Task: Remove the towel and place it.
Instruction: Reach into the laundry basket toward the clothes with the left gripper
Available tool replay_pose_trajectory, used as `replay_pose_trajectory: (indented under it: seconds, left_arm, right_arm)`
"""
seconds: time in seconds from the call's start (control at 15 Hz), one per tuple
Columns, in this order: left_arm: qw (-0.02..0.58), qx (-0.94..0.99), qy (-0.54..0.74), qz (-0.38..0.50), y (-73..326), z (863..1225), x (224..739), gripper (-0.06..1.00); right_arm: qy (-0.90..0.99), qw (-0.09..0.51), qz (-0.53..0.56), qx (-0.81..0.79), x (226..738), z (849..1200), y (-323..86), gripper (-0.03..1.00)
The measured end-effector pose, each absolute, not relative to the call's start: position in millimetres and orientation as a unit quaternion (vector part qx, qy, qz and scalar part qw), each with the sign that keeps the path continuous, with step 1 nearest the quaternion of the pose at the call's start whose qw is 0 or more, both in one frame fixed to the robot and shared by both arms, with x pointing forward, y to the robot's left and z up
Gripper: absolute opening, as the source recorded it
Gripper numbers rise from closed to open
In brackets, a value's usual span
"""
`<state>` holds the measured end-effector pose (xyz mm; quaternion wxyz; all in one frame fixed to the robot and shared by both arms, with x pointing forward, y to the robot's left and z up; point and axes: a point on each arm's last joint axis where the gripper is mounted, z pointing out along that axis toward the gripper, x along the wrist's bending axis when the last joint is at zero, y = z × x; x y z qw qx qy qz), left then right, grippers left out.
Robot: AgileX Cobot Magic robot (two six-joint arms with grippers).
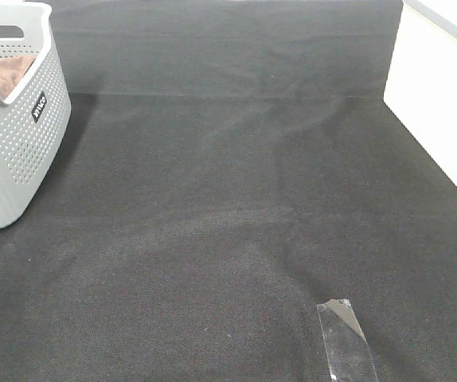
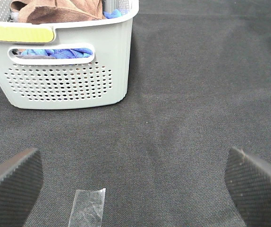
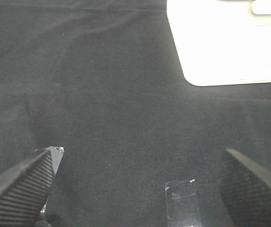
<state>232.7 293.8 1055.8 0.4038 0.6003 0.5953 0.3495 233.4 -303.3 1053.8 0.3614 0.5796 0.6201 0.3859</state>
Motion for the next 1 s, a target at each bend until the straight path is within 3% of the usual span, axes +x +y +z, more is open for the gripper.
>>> replay_pose_trajectory:
  seconds: [1.0]
  left_arm:
    - [0.404,0.6,0.595,0.35,293.8,1055.8,232.7,0.99]
  right_arm:
    - [0.62,0.361,0.387,0.58,233.4,1053.8,-303.2,0.91]
